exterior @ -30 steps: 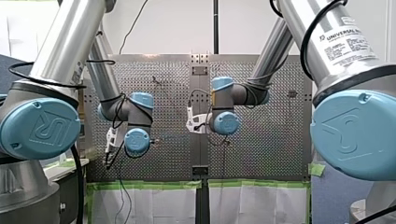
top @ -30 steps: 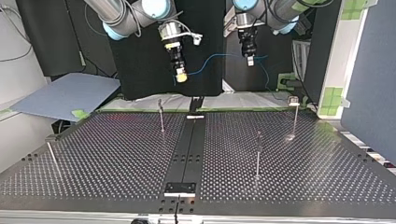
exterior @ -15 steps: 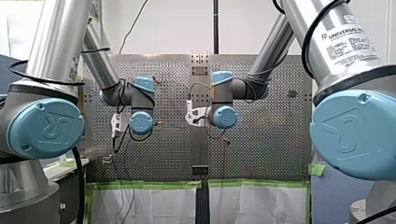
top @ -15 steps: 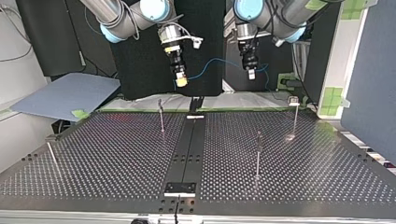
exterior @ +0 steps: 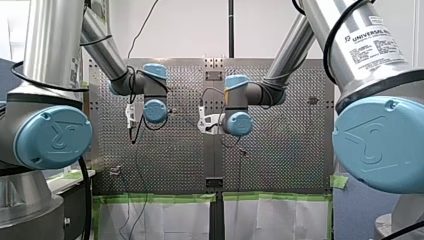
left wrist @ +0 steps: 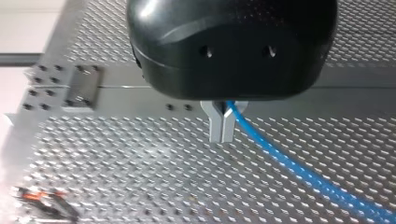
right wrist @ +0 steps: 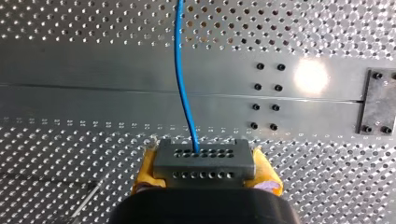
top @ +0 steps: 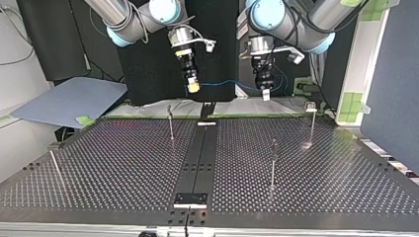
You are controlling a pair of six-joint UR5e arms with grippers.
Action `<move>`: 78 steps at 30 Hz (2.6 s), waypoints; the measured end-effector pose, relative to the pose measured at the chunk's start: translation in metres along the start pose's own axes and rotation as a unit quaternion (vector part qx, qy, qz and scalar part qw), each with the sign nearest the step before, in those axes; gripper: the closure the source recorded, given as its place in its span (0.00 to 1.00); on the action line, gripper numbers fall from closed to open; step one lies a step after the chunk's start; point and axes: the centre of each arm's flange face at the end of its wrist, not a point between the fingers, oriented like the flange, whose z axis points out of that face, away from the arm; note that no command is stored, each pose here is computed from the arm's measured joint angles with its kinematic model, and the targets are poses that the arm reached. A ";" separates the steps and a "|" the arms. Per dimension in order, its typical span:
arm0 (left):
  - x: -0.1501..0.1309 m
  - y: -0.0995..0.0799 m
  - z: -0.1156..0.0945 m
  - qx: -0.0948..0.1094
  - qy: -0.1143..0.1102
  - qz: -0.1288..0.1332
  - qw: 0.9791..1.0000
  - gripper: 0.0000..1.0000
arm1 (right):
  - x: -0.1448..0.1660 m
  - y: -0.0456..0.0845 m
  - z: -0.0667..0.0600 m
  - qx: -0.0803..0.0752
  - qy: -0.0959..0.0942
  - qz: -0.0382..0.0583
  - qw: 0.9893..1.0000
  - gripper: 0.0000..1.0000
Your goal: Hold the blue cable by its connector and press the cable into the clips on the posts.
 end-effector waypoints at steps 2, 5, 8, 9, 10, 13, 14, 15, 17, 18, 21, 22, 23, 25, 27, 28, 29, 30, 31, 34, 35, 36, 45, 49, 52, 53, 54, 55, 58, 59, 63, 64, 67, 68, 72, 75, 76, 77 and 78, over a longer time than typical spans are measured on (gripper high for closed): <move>-0.012 -0.003 0.001 -0.001 -0.007 -0.006 1.000 1.00 | 0.004 -0.001 0.003 0.002 0.002 0.001 1.000 1.00; -0.030 -0.005 0.003 -0.007 -0.017 -0.014 1.000 1.00 | 0.010 -0.002 0.009 0.005 0.004 0.001 1.000 1.00; -0.047 -0.007 0.004 -0.014 -0.026 -0.025 0.999 1.00 | 0.017 -0.004 0.015 0.006 0.004 0.001 1.000 1.00; -0.054 -0.007 0.005 -0.017 -0.029 -0.030 0.999 1.00 | 0.020 -0.004 0.017 0.006 0.004 0.001 1.000 1.00; -0.059 -0.008 0.005 -0.019 -0.032 -0.034 0.999 1.00 | 0.022 -0.004 0.019 0.006 0.004 0.001 1.000 1.00; -0.078 -0.008 0.007 -0.025 -0.042 -0.049 0.998 1.00 | 0.030 -0.005 0.025 0.008 0.004 0.001 1.000 1.00; -0.085 -0.008 0.007 -0.025 -0.046 -0.054 0.997 1.00 | 0.032 -0.006 0.027 0.010 0.004 0.001 1.000 1.00; -0.091 -0.008 0.008 -0.026 -0.049 -0.059 0.997 1.00 | 0.036 -0.006 0.030 0.012 0.004 0.002 1.000 1.00; -0.105 -0.008 0.008 -0.027 -0.056 -0.067 0.996 1.00 | 0.041 -0.007 0.034 0.013 0.004 0.002 1.000 1.00; -0.111 -0.008 0.009 -0.027 -0.059 -0.070 0.995 1.00 | 0.044 -0.007 0.036 0.014 0.004 0.002 1.000 1.00; -0.130 -0.008 0.009 -0.026 -0.069 -0.078 0.994 1.00 | 0.053 -0.008 0.043 0.016 0.006 0.002 1.000 1.00; -0.138 -0.007 0.009 -0.026 -0.073 -0.080 0.994 1.00 | 0.056 -0.008 0.045 0.017 0.007 0.002 1.000 1.00; -0.144 -0.007 0.009 -0.026 -0.076 -0.081 0.993 1.00 | 0.059 -0.009 0.047 0.018 0.008 0.002 1.000 1.00; -0.159 -0.006 0.008 -0.026 -0.083 -0.085 0.993 1.00 | 0.066 -0.010 0.051 0.019 0.010 0.001 1.000 1.00; -0.171 -0.005 0.007 -0.026 -0.089 -0.089 0.992 1.00 | 0.072 -0.011 0.054 0.020 0.010 0.000 1.000 1.00; -0.177 -0.003 0.006 -0.026 -0.092 -0.090 0.991 1.00 | 0.074 -0.011 0.056 0.020 0.011 -0.001 1.000 1.00; -0.181 -0.002 0.004 -0.027 -0.093 -0.091 0.991 1.00 | 0.077 -0.012 0.058 0.020 0.011 -0.001 1.000 1.00; -0.185 -0.001 0.003 -0.027 -0.092 -0.090 0.991 1.00 | 0.081 -0.012 0.060 0.020 0.013 -0.001 1.000 1.00; -0.186 0.000 0.002 -0.028 -0.091 -0.089 0.991 1.00 | 0.084 -0.012 0.062 0.020 0.014 -0.001 1.000 1.00; -0.185 0.002 0.002 -0.031 -0.082 -0.082 0.993 1.00 | 0.094 -0.013 0.067 0.021 0.020 -0.001 1.000 1.00; -0.183 0.003 0.002 -0.032 -0.078 -0.079 0.993 1.00 | 0.097 -0.013 0.069 0.021 0.023 0.000 1.000 1.00; -0.181 0.003 0.002 -0.033 -0.074 -0.076 0.994 1.00 | 0.100 -0.014 0.071 0.022 0.025 0.000 0.999 1.00; -0.158 0.002 0.004 -0.035 -0.028 -0.045 0.998 1.00 | 0.132 -0.017 0.087 0.025 0.051 0.004 0.998 1.00; -0.142 0.001 0.006 -0.036 0.000 -0.026 0.999 1.00 | 0.146 -0.018 0.093 0.027 0.065 0.004 0.998 1.00; -0.132 0.001 0.007 -0.035 0.018 -0.013 0.999 1.00 | 0.151 -0.021 0.095 0.028 0.068 0.002 0.997 1.00; -0.129 0.001 0.007 -0.035 0.023 -0.009 0.999 1.00 | 0.152 -0.022 0.095 0.029 0.069 0.001 0.997 1.00; -0.127 0.001 0.007 -0.035 0.027 -0.006 0.999 1.00 | 0.153 -0.023 0.095 0.030 0.069 0.000 0.997 1.00; -0.125 0.001 0.007 -0.035 0.033 -0.002 0.999 1.00 | 0.153 -0.024 0.094 0.031 0.069 0.000 0.997 1.00; -0.122 0.004 0.006 -0.037 0.044 0.007 0.998 1.00 | 0.153 -0.027 0.093 0.033 0.068 0.001 0.997 1.00; -0.122 0.005 0.006 -0.038 0.047 0.009 0.998 1.00 | 0.153 -0.027 0.093 0.034 0.067 0.001 0.997 1.00; -0.119 0.010 0.006 -0.041 0.062 0.023 0.997 1.00 | 0.152 -0.031 0.092 0.037 0.066 0.002 0.997 1.00; -0.118 0.011 0.006 -0.041 0.066 0.027 0.997 1.00 | 0.152 -0.031 0.092 0.039 0.066 0.002 0.997 1.00; -0.116 0.015 0.006 -0.043 0.078 0.036 0.995 1.00 | 0.152 -0.034 0.091 0.042 0.066 0.002 0.997 1.00; -0.116 0.016 0.006 -0.043 0.081 0.039 0.995 1.00 | 0.152 -0.034 0.091 0.042 0.066 0.002 0.997 1.00; -0.114 0.021 0.008 -0.044 0.095 0.046 0.993 1.00 | 0.154 -0.035 0.091 0.044 0.068 0.004 0.997 1.00; -0.113 0.025 0.010 -0.046 0.099 0.048 0.993 1.00 | 0.157 -0.034 0.093 0.043 0.070 0.011 0.997 1.00; -0.112 0.026 0.012 -0.047 0.100 0.049 0.993 1.00 | 0.158 -0.033 0.094 0.043 0.071 0.014 0.996 1.00; -0.112 0.028 0.013 -0.048 0.100 0.049 0.993 1.00 | 0.159 -0.032 0.095 0.042 0.072 0.017 0.996 1.00; -0.112 0.029 0.014 -0.050 0.101 0.048 0.992 1.00 | 0.161 -0.031 0.096 0.041 0.074 0.021 0.996 1.00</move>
